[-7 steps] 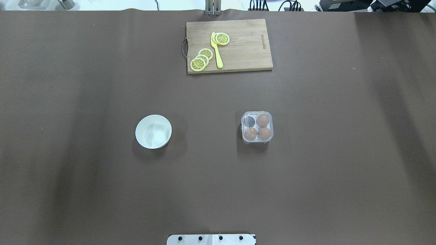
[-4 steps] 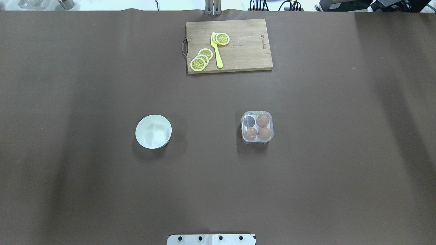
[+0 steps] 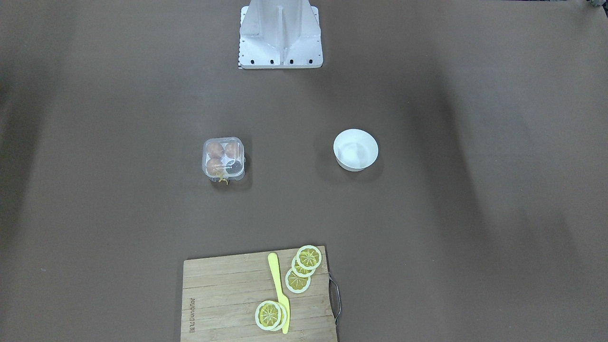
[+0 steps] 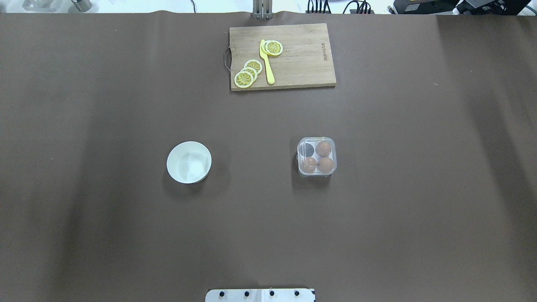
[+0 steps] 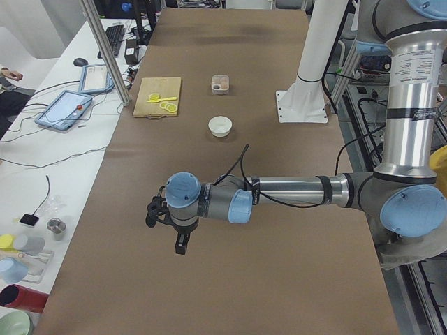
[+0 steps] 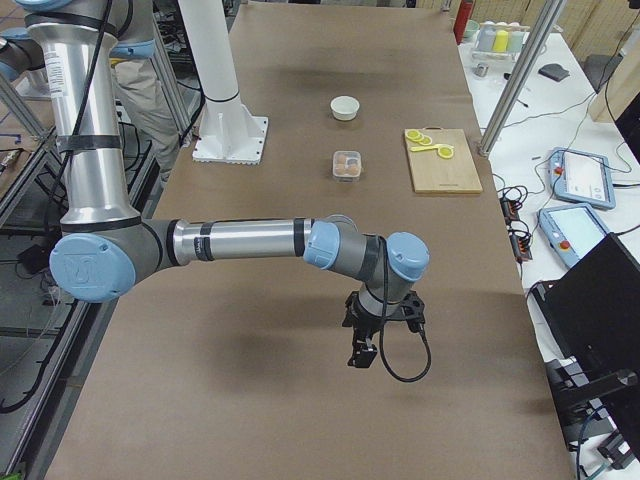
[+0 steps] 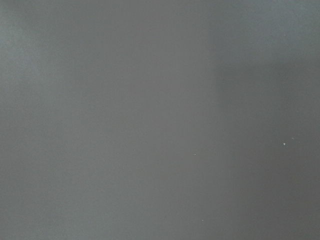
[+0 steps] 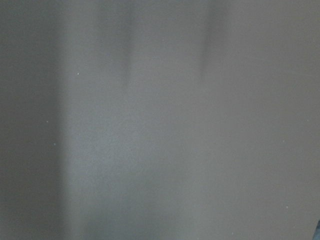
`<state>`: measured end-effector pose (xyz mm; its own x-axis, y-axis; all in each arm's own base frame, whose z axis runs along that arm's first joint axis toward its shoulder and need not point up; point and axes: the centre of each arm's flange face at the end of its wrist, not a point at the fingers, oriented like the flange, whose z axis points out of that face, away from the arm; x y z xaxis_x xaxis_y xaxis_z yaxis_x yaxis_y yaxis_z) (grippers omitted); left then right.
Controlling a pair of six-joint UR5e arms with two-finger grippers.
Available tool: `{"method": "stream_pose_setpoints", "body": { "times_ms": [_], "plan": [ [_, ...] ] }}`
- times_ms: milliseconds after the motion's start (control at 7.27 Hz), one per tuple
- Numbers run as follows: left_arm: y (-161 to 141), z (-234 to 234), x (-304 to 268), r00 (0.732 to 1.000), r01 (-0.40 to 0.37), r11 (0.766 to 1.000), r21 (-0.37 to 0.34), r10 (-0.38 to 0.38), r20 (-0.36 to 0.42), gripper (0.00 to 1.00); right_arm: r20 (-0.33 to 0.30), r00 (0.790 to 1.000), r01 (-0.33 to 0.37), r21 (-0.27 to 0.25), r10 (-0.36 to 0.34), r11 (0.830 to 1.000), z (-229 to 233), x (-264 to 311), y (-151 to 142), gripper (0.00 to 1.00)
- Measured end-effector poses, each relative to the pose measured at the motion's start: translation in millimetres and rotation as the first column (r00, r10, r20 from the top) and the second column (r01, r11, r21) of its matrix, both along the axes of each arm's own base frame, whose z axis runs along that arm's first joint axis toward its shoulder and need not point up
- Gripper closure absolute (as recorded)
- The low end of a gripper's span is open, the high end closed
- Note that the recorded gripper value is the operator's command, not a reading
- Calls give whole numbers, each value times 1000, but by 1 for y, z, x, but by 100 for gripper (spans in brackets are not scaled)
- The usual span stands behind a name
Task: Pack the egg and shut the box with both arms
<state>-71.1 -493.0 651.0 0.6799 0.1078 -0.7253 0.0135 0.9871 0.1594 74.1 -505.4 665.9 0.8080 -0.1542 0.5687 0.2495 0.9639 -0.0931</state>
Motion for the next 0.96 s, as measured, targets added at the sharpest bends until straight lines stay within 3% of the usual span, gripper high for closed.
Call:
{"method": "stream_pose_setpoints", "body": {
  "times_ms": [413,963],
  "plan": [
    [0,-2,0,1000,0,1000,4,0,0,2,-17,999,-35,21,35,999,24,-8,-14,0],
    [0,-3,0,1000,1,1000,4,-1,-1,2,-12,999,-39,53,40,998,9,-14,-21,0]
  ]
}}
